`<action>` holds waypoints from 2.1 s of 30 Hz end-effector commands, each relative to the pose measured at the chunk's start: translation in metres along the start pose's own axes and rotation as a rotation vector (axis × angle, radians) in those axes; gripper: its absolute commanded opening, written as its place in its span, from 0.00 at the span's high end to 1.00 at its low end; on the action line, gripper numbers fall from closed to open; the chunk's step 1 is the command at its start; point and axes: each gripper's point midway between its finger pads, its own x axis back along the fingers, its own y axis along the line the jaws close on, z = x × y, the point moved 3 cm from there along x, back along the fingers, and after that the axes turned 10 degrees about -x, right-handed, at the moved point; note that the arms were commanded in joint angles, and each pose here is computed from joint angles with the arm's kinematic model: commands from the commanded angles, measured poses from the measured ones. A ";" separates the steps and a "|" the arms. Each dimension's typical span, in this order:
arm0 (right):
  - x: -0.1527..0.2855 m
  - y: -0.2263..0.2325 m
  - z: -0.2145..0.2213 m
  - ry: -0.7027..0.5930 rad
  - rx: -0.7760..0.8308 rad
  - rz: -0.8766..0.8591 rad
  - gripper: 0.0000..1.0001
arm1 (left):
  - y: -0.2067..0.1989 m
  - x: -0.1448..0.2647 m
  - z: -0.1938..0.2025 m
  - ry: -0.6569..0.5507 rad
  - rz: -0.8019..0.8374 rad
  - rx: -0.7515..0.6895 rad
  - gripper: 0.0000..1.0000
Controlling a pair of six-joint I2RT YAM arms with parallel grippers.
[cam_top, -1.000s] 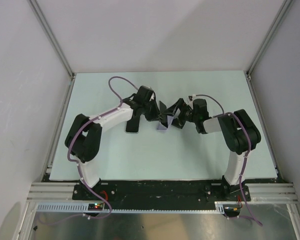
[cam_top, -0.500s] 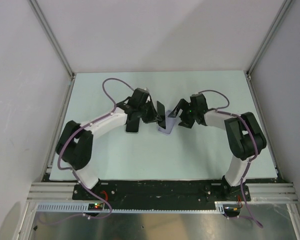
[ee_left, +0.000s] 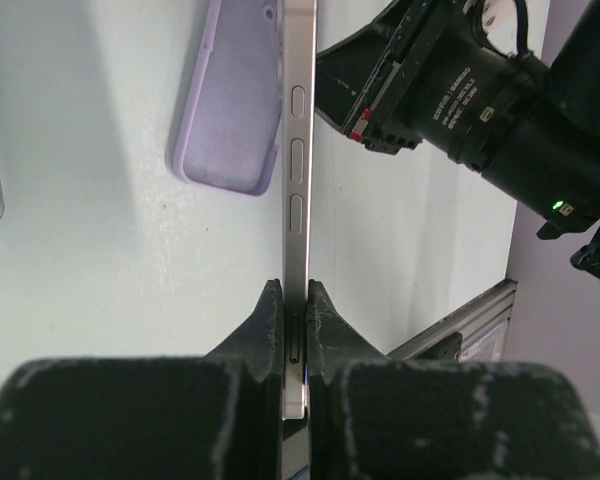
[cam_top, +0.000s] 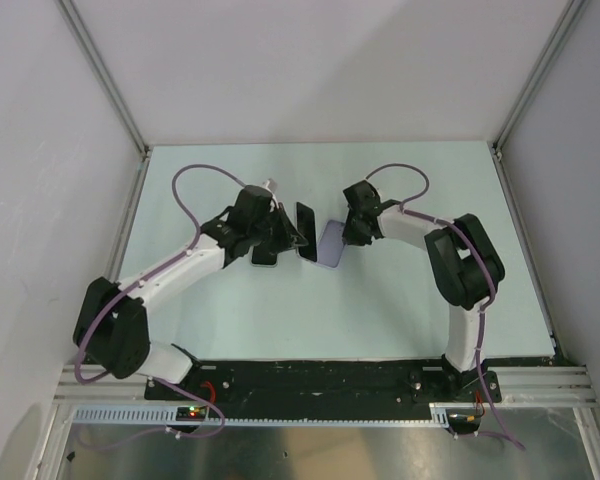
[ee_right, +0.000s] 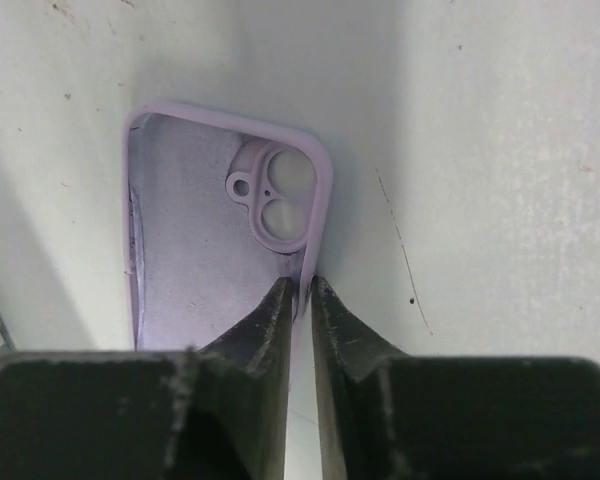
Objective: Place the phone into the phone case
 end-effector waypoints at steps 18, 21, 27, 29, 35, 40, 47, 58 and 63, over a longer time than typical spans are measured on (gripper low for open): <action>0.044 -0.027 0.107 0.149 0.187 -0.007 0.87 | -0.003 0.025 0.054 0.007 0.311 0.153 1.00; 0.055 -0.031 0.113 0.136 0.156 -0.038 0.64 | 0.001 0.022 0.064 0.023 0.330 0.188 1.00; 0.076 -0.026 0.097 0.077 0.088 -0.124 0.36 | -0.008 0.016 0.067 0.046 0.381 0.237 1.00; 0.083 -0.025 0.085 0.041 0.060 -0.137 0.35 | -0.013 0.012 0.067 0.058 0.405 0.263 1.00; 0.095 -0.025 0.053 -0.016 -0.014 -0.199 0.35 | -0.025 -0.005 0.063 0.094 0.458 0.352 1.00; 0.100 -0.025 0.040 -0.021 -0.044 -0.239 0.35 | -0.031 -0.020 0.063 0.139 0.490 0.415 1.00; 0.100 -0.019 0.029 -0.028 -0.055 -0.285 0.35 | -0.030 -0.038 0.071 0.214 0.536 0.489 1.00; 0.088 -0.014 0.026 -0.013 -0.036 -0.275 0.35 | -0.011 -0.044 0.082 0.245 0.568 0.588 1.00; 0.082 -0.011 0.030 -0.001 -0.025 -0.274 0.35 | -0.004 -0.044 0.086 0.256 0.560 0.601 1.00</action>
